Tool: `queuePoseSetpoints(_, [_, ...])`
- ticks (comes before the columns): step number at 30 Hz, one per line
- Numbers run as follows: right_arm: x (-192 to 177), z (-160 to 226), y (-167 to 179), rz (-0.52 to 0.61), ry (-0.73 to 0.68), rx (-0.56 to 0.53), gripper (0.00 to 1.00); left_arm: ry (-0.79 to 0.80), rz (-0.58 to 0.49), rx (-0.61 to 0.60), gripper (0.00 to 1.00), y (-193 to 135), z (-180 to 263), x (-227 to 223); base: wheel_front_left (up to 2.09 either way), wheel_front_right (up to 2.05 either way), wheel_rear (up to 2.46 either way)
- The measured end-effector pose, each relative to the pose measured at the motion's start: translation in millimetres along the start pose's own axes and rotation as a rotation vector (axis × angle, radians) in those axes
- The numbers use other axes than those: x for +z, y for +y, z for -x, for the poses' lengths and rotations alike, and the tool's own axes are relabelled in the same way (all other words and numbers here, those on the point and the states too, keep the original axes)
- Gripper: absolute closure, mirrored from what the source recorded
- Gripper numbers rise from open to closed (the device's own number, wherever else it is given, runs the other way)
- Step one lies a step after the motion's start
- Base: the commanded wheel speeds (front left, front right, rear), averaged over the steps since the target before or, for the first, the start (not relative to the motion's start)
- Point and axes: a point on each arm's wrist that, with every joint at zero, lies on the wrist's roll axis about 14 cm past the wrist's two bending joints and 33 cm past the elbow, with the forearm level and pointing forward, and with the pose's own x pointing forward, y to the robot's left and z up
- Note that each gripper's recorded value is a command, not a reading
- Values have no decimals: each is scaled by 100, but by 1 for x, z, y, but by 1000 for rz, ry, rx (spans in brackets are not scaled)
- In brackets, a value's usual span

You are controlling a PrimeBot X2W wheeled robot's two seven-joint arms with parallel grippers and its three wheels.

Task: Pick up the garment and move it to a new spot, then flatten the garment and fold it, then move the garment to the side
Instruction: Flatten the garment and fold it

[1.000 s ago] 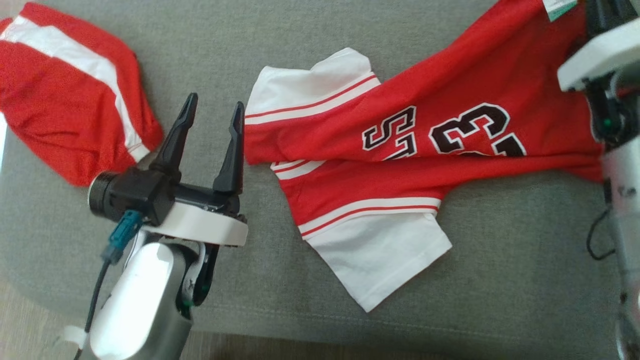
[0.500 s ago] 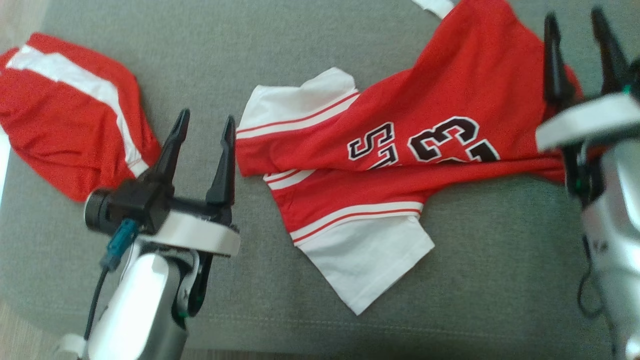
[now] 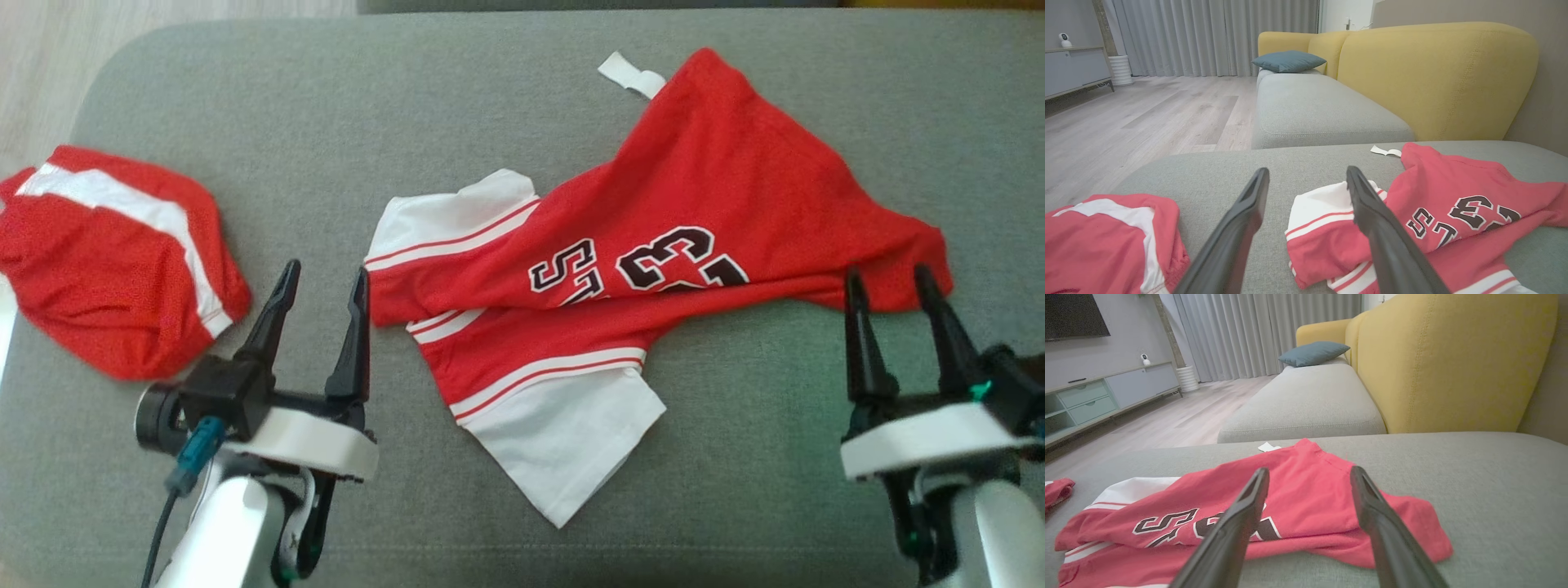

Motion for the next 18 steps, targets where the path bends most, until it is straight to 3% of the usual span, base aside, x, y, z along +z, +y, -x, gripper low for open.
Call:
queuePoseSetpoints(14, [17, 19, 6, -4, -3, -18, 0, 51, -2, -12, 0, -4, 5, -12, 0, 0, 0])
queuePoseSetpoints(18, [15, 18, 6, -5, 5, -18, 0, 169, 22, -71, 0, -19, 8, -38, 0, 0, 0])
